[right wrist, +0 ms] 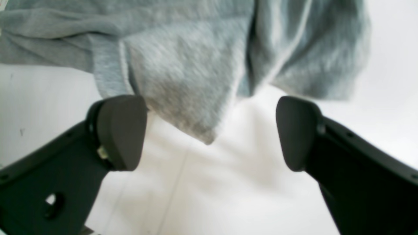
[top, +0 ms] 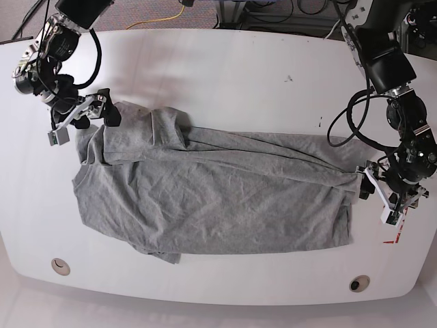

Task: Layout the t-shirt on the table in an organized manner, then fold the t-shirt properly
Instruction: 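Open the right gripper, releasing the folded corner, and raise it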

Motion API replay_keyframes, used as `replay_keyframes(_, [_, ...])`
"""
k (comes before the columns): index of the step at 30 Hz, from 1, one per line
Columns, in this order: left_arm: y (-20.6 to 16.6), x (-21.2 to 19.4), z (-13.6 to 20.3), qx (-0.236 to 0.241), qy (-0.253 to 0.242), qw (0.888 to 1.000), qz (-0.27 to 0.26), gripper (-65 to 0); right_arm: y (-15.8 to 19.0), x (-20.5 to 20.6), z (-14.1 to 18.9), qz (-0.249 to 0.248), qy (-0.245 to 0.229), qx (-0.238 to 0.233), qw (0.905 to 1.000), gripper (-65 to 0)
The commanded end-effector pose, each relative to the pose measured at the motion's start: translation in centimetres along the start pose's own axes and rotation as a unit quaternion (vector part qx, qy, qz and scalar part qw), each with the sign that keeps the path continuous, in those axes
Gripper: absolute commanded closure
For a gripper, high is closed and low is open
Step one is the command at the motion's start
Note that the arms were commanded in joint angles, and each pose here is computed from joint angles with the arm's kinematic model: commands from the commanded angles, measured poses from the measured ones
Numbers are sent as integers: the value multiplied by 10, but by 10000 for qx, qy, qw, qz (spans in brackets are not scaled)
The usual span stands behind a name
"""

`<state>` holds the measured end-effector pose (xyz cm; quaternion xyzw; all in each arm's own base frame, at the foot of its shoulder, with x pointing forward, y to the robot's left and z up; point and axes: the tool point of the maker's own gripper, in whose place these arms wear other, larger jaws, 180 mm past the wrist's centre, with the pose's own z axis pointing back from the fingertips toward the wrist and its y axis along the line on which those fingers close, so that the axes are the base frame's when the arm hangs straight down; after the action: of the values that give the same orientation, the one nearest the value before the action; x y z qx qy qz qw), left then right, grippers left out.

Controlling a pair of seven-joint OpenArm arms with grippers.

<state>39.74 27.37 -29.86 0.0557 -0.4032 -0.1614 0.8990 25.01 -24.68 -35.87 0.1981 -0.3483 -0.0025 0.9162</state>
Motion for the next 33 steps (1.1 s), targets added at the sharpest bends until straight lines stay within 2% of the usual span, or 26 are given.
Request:
replay_keyframes(1, [3, 13, 5, 40, -234, 9997, -32, -408, 2, 13, 4, 67, -325, 45, 9994, -596])
replay_keyframes(13, [-3, 10, 2, -21, -205, 9998, -18, -408, -8, -15, -8, -444, -117, 153, 9988, -596])
replay_keyframes(18, [-7, 0, 1, -62, -102, 9999, -10, -411, -8, -17, -9, -463, -94, 161, 9988, -595])
replay_keyframes(25, [-8, -3, 0, -81, -57, 10000, -9, -411, 10, -20, -21, -291, 84, 407, 9987, -591])
replay_keyframes(33, [-8, -3, 0, -81, -57, 10000, -9, -411, 24, -25, -30, -326, 119, 584, 9977, -590])
